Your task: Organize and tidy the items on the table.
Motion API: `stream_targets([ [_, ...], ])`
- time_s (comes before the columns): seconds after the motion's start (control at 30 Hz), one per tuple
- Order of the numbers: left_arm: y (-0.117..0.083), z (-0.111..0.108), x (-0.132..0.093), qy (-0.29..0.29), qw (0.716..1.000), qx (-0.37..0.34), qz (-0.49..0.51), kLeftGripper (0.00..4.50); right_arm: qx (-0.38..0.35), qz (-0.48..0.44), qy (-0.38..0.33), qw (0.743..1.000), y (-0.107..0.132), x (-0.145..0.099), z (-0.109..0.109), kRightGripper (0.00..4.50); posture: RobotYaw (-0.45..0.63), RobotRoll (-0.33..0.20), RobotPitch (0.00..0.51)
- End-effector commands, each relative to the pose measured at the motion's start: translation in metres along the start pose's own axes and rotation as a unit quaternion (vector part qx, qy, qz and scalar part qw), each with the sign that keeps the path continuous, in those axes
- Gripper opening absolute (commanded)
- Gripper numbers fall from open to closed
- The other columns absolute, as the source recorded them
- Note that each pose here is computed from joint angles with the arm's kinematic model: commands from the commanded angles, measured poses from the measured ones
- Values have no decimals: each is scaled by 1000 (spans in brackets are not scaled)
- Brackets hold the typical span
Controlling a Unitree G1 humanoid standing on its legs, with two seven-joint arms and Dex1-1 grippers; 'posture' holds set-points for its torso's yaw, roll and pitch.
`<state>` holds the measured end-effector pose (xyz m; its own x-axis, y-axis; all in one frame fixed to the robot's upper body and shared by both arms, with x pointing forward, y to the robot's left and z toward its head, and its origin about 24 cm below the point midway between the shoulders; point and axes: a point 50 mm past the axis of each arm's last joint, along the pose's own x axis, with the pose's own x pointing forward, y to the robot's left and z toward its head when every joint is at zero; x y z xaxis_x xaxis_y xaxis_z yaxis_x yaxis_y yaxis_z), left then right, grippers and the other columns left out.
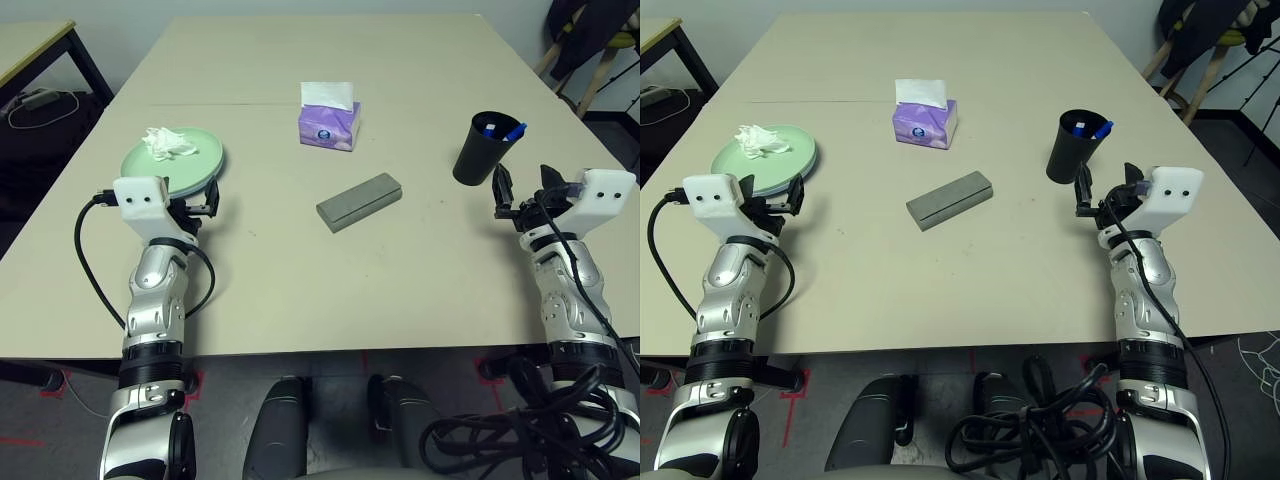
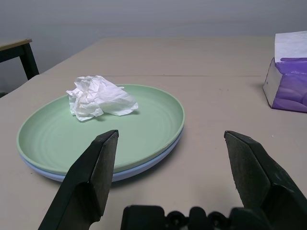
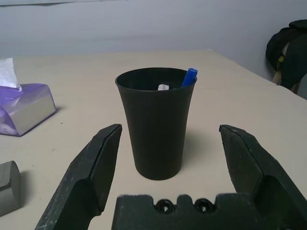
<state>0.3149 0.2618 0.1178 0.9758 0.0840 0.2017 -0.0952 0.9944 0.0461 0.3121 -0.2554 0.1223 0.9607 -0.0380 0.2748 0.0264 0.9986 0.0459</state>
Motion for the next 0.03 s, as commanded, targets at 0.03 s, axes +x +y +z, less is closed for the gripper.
stream_targets([
  [0.03,0,-1,-2,4,1000,3,-5,4500,-4,1,18,1000,-2,-3,-7,4473,81,0,100],
])
